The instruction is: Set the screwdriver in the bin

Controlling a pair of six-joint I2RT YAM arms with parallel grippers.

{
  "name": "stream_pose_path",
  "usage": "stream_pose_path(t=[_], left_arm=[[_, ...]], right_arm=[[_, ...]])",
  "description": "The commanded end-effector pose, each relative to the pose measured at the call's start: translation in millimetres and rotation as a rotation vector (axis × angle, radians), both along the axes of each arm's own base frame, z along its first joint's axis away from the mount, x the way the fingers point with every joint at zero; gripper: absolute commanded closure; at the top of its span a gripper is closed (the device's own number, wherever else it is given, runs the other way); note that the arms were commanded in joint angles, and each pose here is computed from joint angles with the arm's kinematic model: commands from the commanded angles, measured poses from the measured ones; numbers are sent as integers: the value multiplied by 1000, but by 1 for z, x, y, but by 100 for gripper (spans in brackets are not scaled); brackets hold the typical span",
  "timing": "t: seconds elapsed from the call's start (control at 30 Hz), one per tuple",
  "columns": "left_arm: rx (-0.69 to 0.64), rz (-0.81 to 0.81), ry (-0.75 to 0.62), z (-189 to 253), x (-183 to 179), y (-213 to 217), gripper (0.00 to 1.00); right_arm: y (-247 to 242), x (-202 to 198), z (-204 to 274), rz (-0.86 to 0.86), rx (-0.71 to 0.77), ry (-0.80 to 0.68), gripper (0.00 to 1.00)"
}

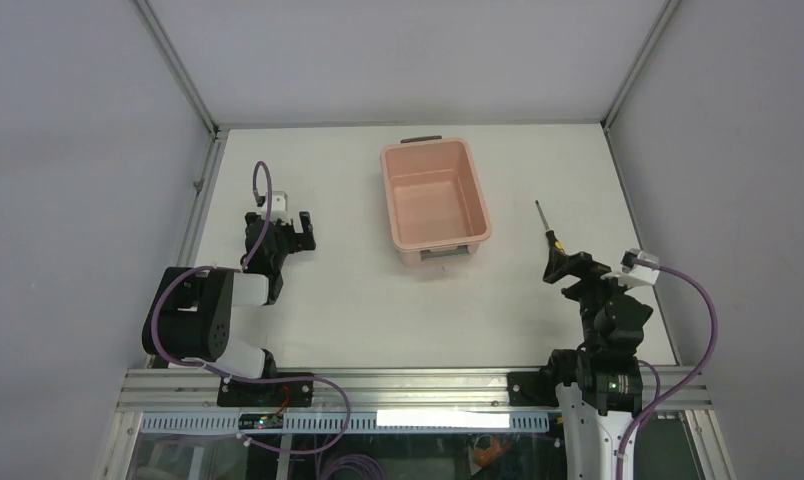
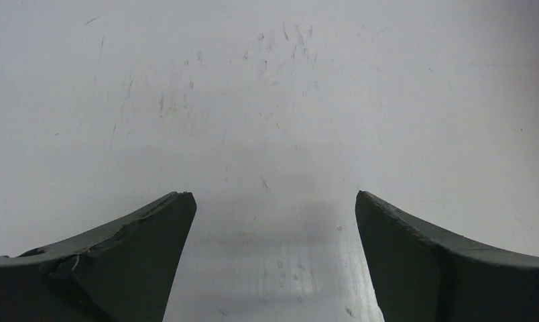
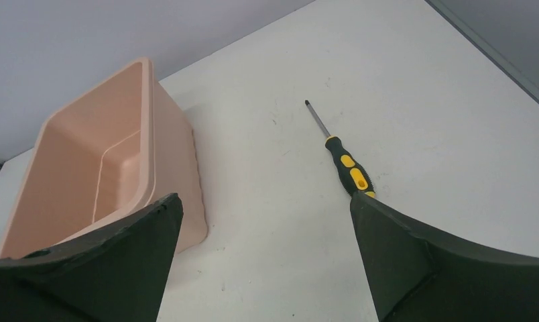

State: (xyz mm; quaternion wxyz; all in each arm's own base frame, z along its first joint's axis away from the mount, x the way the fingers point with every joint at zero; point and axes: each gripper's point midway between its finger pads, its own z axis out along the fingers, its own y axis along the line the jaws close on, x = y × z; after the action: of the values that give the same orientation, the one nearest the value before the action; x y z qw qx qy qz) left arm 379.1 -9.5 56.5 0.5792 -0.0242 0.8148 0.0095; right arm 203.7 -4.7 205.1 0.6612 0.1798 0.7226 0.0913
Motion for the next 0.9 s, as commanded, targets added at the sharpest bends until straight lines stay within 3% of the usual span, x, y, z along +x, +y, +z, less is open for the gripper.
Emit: stream_pose_path(t=[0.0, 0.1, 0.23, 0.4, 0.5, 0.57, 0.63, 0.87], left_arm=[[-17, -12, -77, 22, 13, -2, 1], [-17, -12, -78, 23, 13, -2, 1], [-17, -12, -77, 22, 13, -2, 1], [-19, -12, -78, 23, 14, -2, 1], [-18, -12, -78, 22, 13, -2, 1], [-18, -11, -78, 23, 13, -2, 1], [-18, -12, -79, 23, 14, -2, 1], [-17, -12, -78, 23, 13, -2, 1]], right_arm=[[-5, 0, 18, -49, 53, -62, 1], [-4, 0, 50, -42, 67, -149, 1], [25, 2, 103, 152, -61, -254, 1], [32, 33, 150, 239, -157, -128, 1], [22, 65, 141, 240, -186, 154, 2], [4, 84, 111, 197, -204, 444, 2], [-5, 92, 84, 189, -213, 633, 2], [-30, 133, -46, 191, -263, 1117, 1]])
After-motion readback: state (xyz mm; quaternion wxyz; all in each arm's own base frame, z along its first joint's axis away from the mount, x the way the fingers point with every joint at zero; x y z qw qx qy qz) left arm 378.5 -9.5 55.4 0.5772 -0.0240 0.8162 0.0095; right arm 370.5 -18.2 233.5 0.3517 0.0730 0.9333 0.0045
